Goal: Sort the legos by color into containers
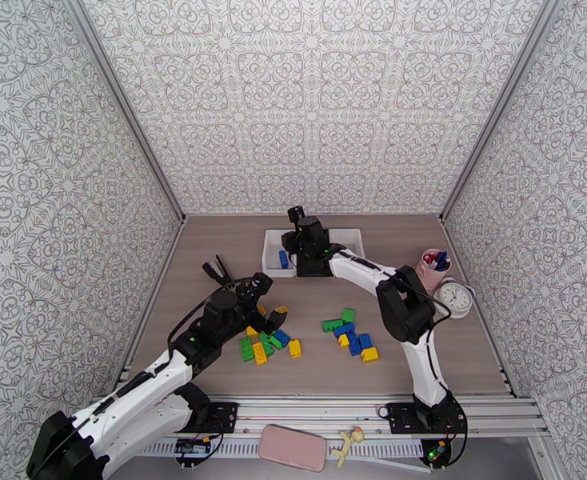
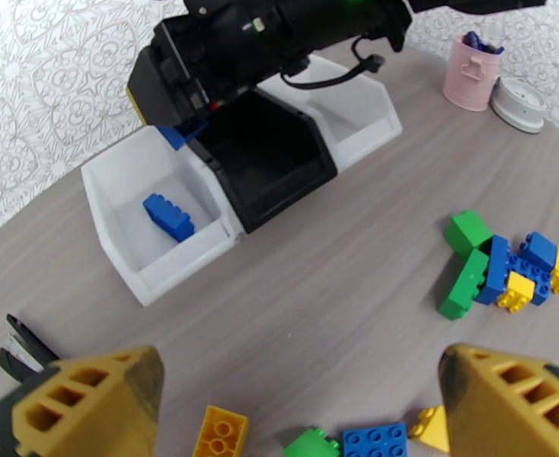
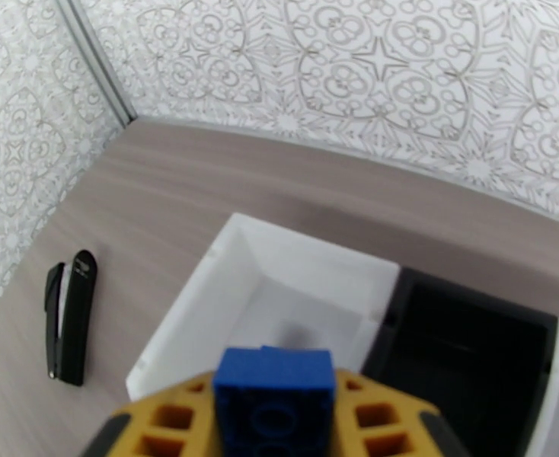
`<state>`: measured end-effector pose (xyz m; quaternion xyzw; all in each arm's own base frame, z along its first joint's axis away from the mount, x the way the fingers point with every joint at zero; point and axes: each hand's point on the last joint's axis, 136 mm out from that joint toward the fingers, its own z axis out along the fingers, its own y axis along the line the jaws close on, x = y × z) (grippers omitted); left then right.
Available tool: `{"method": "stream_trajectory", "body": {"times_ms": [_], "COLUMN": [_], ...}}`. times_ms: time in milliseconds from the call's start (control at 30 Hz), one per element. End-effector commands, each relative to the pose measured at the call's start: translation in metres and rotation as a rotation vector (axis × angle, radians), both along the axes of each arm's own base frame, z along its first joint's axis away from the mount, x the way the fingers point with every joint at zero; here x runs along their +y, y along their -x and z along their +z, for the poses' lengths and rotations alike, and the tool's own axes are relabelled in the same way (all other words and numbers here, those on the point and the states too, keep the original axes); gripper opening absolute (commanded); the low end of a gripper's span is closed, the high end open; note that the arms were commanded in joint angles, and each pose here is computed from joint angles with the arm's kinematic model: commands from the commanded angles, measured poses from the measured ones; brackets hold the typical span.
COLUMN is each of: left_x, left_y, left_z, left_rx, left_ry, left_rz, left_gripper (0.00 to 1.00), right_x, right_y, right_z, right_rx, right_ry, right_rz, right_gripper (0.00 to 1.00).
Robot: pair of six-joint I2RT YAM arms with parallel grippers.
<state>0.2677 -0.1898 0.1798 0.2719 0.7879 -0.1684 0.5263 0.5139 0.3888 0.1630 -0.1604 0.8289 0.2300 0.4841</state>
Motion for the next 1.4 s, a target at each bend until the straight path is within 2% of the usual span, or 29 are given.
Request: {"method": "stream_trajectory", "body": {"times_ms": [0, 133, 233, 333, 500, 567, 633, 667, 800, 1033, 1167, 1367], "left_x": [0.013, 0.02, 0.029, 0.049, 0.078, 0.091, 0.095, 0.096, 0.086, 0.079, 0.069, 0.064], "left_y": [-0.003, -0.008, -0.013, -0.022, -0.027, -0.027, -0.025, -0.024, -0.021, -0.011, -0.013, -0.019], "left_z": [-0.008, -0.006, -0.004, -0.004, -0.016, -0.027, -0.043, -0.05, -0.067, -0.103, -0.122, -0.14], "left_rx": [0.032, 0.025, 0.031, 0.055, 0.189, 0.273, 0.369, 0.416, 0.544, 0.765, 0.851, 0.909], "left_ry": [0.015, 0.047, 0.076, 0.141, 0.236, 0.272, 0.275, 0.264, 0.243, 0.182, 0.154, 0.106], "left_rz": [0.095, 0.154, 0.23, 0.392, 0.643, 0.769, 0.835, 0.862, 0.933, 1.061, 1.052, 1.049], "left_gripper": [1.0, 1.0, 1.0, 1.0, 1.0, 1.0, 1.0, 1.0, 1.0, 1.0, 1.0, 1.0], "right_x": [0.018, 0.019, 0.016, 0.01, -0.003, -0.01, -0.015, -0.02, -0.032, -0.048, -0.053, -0.057], "right_y": [-0.009, -0.013, -0.012, -0.008, 0.005, 0.013, 0.021, 0.025, 0.038, 0.051, 0.055, 0.058], "right_z": [0.001, 0.002, 0.014, 0.029, 0.052, 0.061, 0.065, 0.068, 0.08, 0.076, 0.073, 0.07], "right_rx": [-0.041, -0.049, -0.072, -0.106, -0.167, -0.197, -0.221, -0.234, -0.273, -0.278, -0.275, -0.274], "right_ry": [-0.013, -0.012, -0.013, -0.011, -0.012, -0.014, -0.008, -0.006, -0.002, 0.015, 0.027, 0.038], "right_rz": [0.043, 0.035, 0.031, 0.024, 0.019, 0.024, 0.031, 0.029, 0.025, 0.002, -0.003, -0.007], "right_gripper": [0.22, 0.28, 0.4, 0.54, 0.73, 0.82, 0.93, 0.95, 0.97, 0.98, 0.98, 0.98]}}
